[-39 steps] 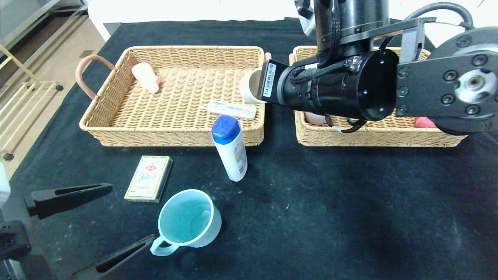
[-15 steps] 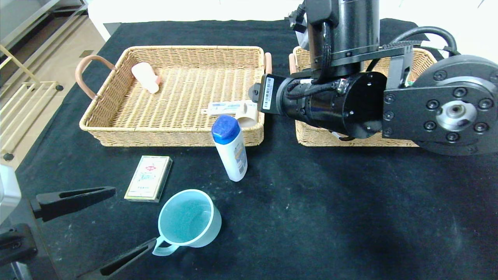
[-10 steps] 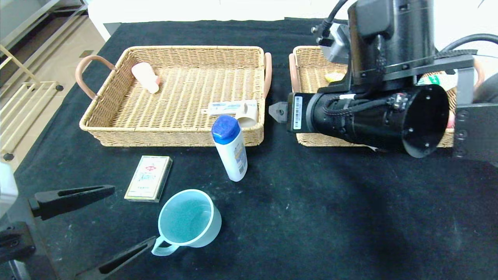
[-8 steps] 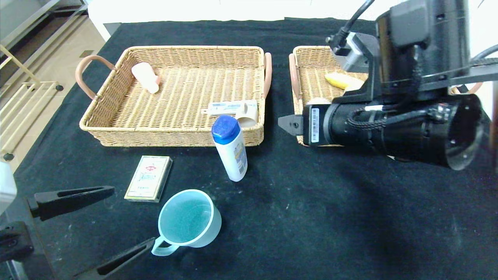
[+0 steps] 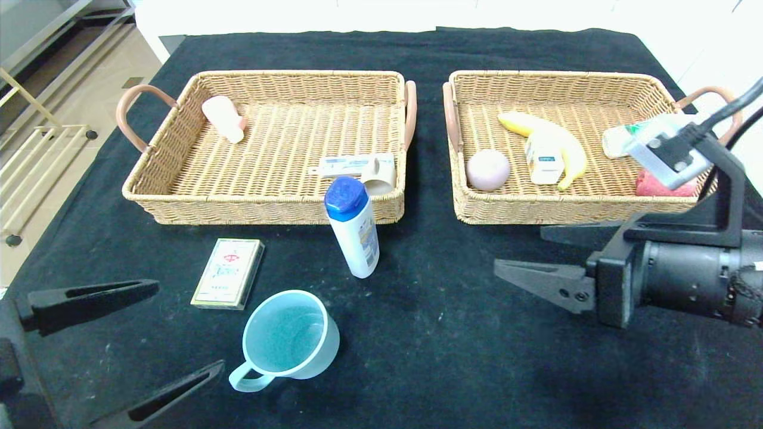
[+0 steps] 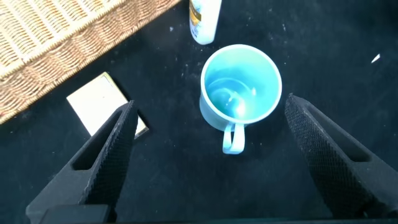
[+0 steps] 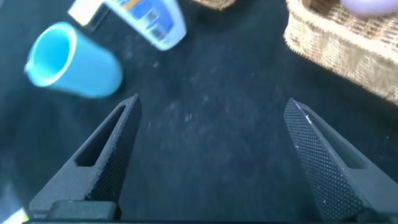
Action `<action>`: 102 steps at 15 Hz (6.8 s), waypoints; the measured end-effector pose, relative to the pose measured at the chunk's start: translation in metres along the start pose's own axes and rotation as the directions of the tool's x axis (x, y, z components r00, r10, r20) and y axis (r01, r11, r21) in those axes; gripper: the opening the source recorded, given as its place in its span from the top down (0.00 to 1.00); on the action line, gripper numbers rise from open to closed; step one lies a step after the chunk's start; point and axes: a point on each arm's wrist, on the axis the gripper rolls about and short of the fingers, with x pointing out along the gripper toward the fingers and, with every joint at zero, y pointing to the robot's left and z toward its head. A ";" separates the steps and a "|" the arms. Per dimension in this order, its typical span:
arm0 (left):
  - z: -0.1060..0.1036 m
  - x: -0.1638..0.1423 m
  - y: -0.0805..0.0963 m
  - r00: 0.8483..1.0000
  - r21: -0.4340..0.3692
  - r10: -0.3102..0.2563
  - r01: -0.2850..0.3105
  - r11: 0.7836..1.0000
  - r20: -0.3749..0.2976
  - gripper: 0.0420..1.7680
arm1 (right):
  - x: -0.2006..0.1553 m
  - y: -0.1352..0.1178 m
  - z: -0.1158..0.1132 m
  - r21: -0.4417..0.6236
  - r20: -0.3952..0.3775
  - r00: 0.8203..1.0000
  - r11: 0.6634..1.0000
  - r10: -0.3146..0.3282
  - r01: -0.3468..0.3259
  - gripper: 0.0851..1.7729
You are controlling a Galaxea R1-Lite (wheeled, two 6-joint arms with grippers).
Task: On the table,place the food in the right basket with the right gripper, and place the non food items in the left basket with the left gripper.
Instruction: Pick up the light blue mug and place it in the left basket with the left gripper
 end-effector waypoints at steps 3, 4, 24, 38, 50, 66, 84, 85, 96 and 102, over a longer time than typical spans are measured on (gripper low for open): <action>-0.006 0.000 -0.001 0.999 -0.003 0.007 -0.008 1.000 -0.036 0.03 | -0.021 -0.015 -0.019 -0.074 -0.012 0.996 0.993 0.086 -0.087 0.05; -0.007 0.000 -0.001 0.999 -0.004 0.014 -0.015 1.000 -0.050 0.03 | -0.026 -0.020 -0.025 -0.108 -0.019 0.996 0.990 0.087 -0.089 0.05; 0.059 0.025 0.025 0.915 -0.251 0.019 -0.131 0.959 -0.403 0.03 | -0.042 -0.054 -0.074 -0.146 0.063 0.998 0.989 0.030 -0.020 0.04; 0.053 0.101 0.015 0.823 -0.179 0.007 -0.133 0.975 -0.568 0.03 | -0.038 -0.057 -0.077 -0.132 0.043 0.999 0.991 0.026 -0.020 0.04; 0.038 0.130 0.009 0.766 -0.152 0.000 -0.127 0.980 -0.643 0.03 | -0.034 -0.059 -0.079 -0.127 0.029 0.999 0.992 0.028 -0.024 0.04; 0.035 0.134 0.006 0.757 -0.151 -0.011 -0.116 0.982 -0.653 0.92 | -0.030 -0.058 -0.084 -0.116 0.007 0.999 0.993 0.039 -0.038 0.04; 0.041 0.102 0.000 0.795 -0.156 -0.028 -0.084 0.984 -0.605 0.92 | -0.030 -0.058 -0.085 -0.116 0.004 0.999 0.992 0.039 -0.039 0.04; 0.044 0.096 0.003 0.808 -0.166 -0.018 -0.099 0.981 -0.589 0.92 | -0.030 -0.058 -0.085 -0.116 0.004 0.999 0.992 0.039 -0.039 0.04; 0.088 0.089 0.055 0.927 -0.310 0.250 -0.334 0.890 -0.280 0.92 | -0.027 -0.060 -0.086 -0.110 -0.006 0.999 0.993 0.040 -0.041 0.04; 0.103 0.101 0.078 0.919 -0.329 0.336 -0.388 0.861 -0.204 0.92 | -0.025 -0.061 -0.087 -0.106 -0.012 0.999 0.994 0.040 -0.041 0.04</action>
